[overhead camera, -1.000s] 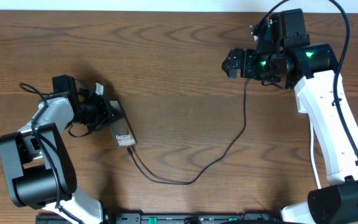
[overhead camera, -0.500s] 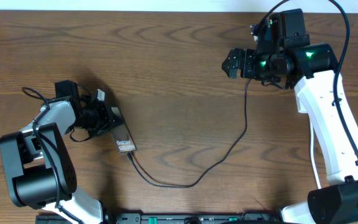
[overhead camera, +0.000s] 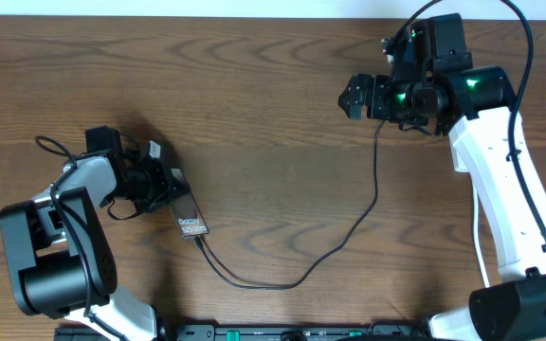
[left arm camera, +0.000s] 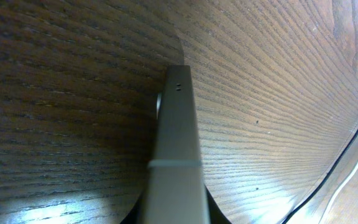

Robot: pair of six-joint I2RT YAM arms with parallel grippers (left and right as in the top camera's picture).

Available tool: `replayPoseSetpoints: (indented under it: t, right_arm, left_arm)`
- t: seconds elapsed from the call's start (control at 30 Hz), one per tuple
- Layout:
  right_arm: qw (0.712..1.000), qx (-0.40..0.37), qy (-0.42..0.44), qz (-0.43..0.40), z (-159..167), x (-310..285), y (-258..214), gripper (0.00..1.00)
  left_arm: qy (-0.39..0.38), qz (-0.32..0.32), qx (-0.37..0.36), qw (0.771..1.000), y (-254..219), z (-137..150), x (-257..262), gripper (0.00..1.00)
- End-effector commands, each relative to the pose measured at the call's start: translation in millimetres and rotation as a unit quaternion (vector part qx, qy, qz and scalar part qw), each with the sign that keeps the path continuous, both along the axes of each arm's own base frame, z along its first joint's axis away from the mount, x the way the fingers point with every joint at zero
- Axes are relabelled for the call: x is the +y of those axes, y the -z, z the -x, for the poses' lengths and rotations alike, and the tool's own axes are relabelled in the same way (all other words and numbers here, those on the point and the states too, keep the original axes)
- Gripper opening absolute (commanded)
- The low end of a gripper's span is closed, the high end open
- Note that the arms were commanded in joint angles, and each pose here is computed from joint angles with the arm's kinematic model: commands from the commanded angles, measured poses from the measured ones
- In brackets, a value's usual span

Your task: Plug charger to phone and switch on socket

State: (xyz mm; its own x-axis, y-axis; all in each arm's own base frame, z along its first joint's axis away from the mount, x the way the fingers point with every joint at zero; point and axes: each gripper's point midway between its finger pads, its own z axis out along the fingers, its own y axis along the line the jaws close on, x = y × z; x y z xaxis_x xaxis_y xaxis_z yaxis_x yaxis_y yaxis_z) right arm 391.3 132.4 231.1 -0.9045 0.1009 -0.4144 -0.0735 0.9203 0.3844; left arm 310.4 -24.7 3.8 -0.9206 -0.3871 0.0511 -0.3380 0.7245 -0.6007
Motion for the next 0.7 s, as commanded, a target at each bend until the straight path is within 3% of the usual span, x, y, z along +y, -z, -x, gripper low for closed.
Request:
replayPoseSetpoints:
  t: [0.0,0.33,0.37,0.47,0.67]
  right_arm:
    - [1.0,-0.016,-0.004,0.003,2.0,-0.6,-11.2,0.99]
    - [1.0,-0.017,-0.004,0.003,1.9,-0.6,-11.3,0.99]
    - [1.0,-0.017,-0.004,0.003,1.8,-0.8,-11.3,0.99]
    - [1.0,-0.017,-0.004,0.003,1.8,-0.8,-11.3,0.99]
    - [1.0,-0.017,-0.003,0.005,1.7,-1.3,-11.1,0.99]
  left_arm:
    - [0.001,-0.008,0.014,1.0,7.8,6.9,1.7,0.08]
    - [-0.001,-0.006,0.015,1.0,7.7,6.9,1.5,0.15]
    - [-0.001,-0.006,0.016,1.0,7.7,7.2,1.4,0.17]
    - [-0.001,-0.006,0.019,1.0,7.7,8.5,1.1,0.35]
    - [-0.002,-0.005,0.023,1.0,7.8,10.0,0.7,0.4]
